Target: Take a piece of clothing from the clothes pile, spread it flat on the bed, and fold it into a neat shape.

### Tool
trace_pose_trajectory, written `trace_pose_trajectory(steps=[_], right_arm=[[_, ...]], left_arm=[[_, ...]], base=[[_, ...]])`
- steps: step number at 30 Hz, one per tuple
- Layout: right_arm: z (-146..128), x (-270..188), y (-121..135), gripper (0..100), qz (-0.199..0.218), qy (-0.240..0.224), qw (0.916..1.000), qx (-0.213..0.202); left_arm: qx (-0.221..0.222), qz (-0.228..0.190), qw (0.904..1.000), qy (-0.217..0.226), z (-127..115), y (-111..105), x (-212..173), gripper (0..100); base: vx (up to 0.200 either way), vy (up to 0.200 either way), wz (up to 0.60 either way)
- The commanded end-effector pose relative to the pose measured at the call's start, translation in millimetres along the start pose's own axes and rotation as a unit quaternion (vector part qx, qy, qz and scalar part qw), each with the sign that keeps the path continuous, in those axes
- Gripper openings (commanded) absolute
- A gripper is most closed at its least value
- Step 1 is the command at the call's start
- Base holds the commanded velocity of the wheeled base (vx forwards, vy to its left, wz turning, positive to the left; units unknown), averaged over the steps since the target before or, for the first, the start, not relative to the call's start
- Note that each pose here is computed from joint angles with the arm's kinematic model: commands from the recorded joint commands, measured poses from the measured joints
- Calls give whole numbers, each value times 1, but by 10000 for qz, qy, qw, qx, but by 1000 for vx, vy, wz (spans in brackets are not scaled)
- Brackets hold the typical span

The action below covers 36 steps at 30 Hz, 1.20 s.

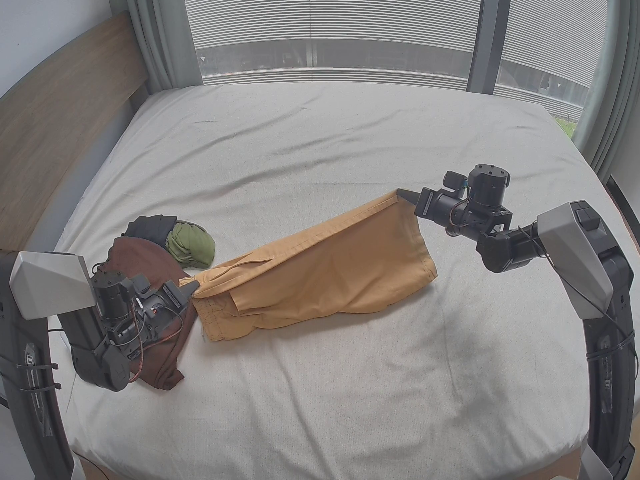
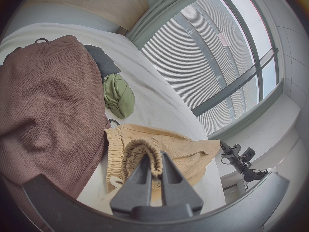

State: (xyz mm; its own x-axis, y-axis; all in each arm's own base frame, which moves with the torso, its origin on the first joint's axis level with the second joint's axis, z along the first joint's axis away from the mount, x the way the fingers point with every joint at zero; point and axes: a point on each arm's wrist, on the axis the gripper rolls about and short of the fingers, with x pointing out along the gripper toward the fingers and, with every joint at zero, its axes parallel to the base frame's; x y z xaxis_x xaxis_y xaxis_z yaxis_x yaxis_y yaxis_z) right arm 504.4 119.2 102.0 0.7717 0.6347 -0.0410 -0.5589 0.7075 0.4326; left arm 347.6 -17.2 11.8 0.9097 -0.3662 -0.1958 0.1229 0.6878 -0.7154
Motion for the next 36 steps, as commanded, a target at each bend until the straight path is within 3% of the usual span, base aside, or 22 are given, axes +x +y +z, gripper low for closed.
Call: trace_pose_trajectory(steps=[1, 12, 13, 14, 15, 24, 33, 36], right_arm=[[-7, 6, -6, 0, -92, -27, 10000, -10], [-8, 14, -9, 0, -149, -181, 9997, -68], [-9, 14, -9, 0, -143, -194, 9997, -74], [-8, 14, -9, 0, -140, -200, 9997, -78], [-9, 14, -10, 100, -139, -222, 9996, -87], [-1, 17, -11, 100, -246, -634, 9974, -224], [-12, -20, 7, 100, -504, -66, 9987, 33], [-27, -40, 14, 100, -568, 151, 9982, 147]], left_arm=[[-10, 54, 10000, -18, -3, 6, 7, 0], [-2, 147, 9997, -188, 1, 13, 13, 0], [-10, 161, 9997, -172, 0, 14, 13, 100], [-10, 161, 9997, -172, 0, 14, 13, 100], [-4, 151, 9997, -182, 0, 14, 14, 100], [27, 162, 9990, -417, 8, 20, 22, 100], [41, 95, 9989, -455, 15, 13, 14, 100], [50, -51, 9997, -243, 11, 1, 5, 100]], base=[[0, 0, 0], [0, 0, 0], [0, 0, 0], [0, 0, 0], [0, 0, 0], [0, 0, 0], [0, 0, 0], [0, 0, 0]])
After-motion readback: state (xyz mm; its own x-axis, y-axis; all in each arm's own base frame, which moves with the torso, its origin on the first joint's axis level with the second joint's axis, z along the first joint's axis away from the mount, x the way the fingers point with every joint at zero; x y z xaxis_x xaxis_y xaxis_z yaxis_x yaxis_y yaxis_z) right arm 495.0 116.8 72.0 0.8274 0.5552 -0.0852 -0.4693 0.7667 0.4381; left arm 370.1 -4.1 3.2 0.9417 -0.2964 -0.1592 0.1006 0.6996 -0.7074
